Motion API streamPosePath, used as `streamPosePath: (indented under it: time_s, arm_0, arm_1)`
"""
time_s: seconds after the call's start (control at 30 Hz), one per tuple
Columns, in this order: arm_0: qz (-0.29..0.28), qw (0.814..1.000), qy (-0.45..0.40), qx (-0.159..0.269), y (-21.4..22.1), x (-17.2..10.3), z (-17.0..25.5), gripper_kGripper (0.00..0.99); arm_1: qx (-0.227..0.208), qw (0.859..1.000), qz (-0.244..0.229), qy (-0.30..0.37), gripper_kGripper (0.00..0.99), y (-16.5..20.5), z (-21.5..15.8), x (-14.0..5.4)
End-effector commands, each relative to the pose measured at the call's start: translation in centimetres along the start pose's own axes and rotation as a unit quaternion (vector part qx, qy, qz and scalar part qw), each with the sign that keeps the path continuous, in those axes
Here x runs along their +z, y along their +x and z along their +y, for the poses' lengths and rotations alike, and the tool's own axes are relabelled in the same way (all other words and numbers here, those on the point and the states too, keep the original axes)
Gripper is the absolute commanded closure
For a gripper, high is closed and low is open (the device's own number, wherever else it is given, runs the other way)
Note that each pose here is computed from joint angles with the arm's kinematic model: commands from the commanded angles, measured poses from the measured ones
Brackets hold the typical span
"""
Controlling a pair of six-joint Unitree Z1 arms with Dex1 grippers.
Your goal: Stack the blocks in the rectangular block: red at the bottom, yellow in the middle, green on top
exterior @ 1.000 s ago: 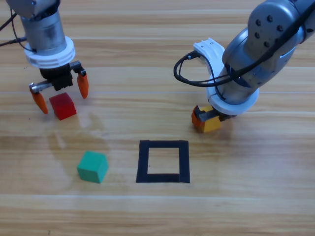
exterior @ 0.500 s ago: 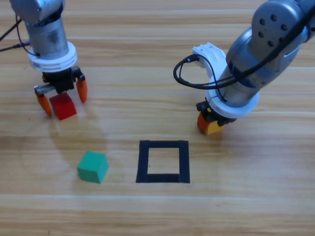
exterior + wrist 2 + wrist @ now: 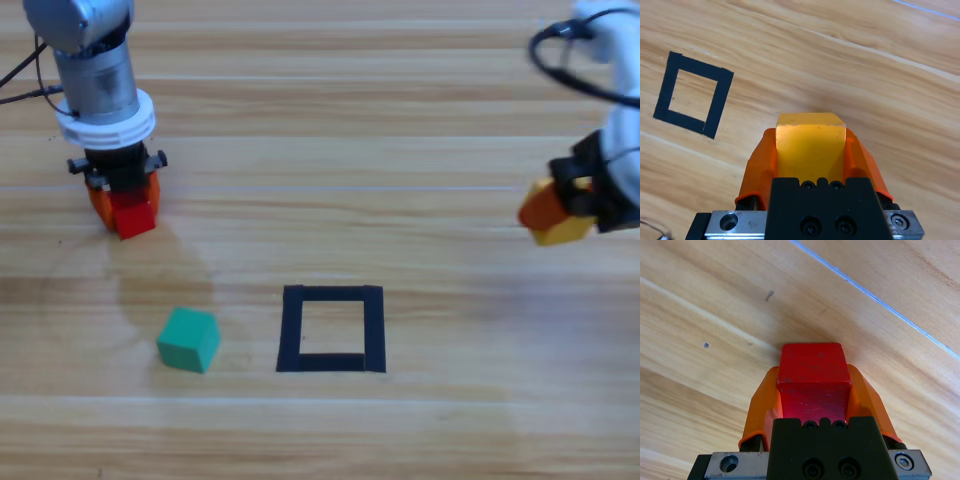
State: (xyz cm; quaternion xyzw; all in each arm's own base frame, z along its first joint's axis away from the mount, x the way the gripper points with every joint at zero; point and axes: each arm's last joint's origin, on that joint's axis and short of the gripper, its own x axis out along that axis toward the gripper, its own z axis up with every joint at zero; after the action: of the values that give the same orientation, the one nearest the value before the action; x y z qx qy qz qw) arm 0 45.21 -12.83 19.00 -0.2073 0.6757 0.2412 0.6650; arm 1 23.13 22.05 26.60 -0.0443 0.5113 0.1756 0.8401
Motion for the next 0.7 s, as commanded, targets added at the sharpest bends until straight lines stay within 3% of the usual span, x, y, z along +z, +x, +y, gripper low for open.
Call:
streamPosePath:
  time_s: [0.03,0.17,0.3,0.5,0.63,0.7]
  arm_0:
    - [-0.023,0.992,0.114,-0.039,-3.9,-2.7,-2.9,0.967]
    - [-0.028,0.972,0.218,-0.082,-7.0,-6.8,-5.0,0.99]
    - [-0.034,0.947,0.305,-0.096,-7.8,-11.6,-7.4,0.99]
    - [-0.032,0.911,0.407,-0.064,-6.4,-20.7,-10.1,0.99]
    - [-0.034,0.907,0.416,-0.051,-5.6,-24.1,-10.8,0.99]
    - [-0.039,0.917,0.394,-0.042,-5.7,-25.2,-10.6,0.99]
  arm_1:
    - [-0.008,1.0,0.007,0.02,0.99,-1.4,-0.8,-2.0]
    - [-0.02,0.999,0.028,0.027,0.99,0.2,-0.6,-2.1]
    - [-0.021,0.999,0.032,0.033,0.99,0.5,-0.6,-2.2]
    - [-0.023,0.998,0.036,0.039,0.99,0.6,-0.7,-2.4]
    - [-0.023,0.998,0.037,0.04,0.99,0.7,-0.6,-2.4]
    - [-0.023,0.998,0.039,0.04,0.99,0.8,-0.6,-2.4]
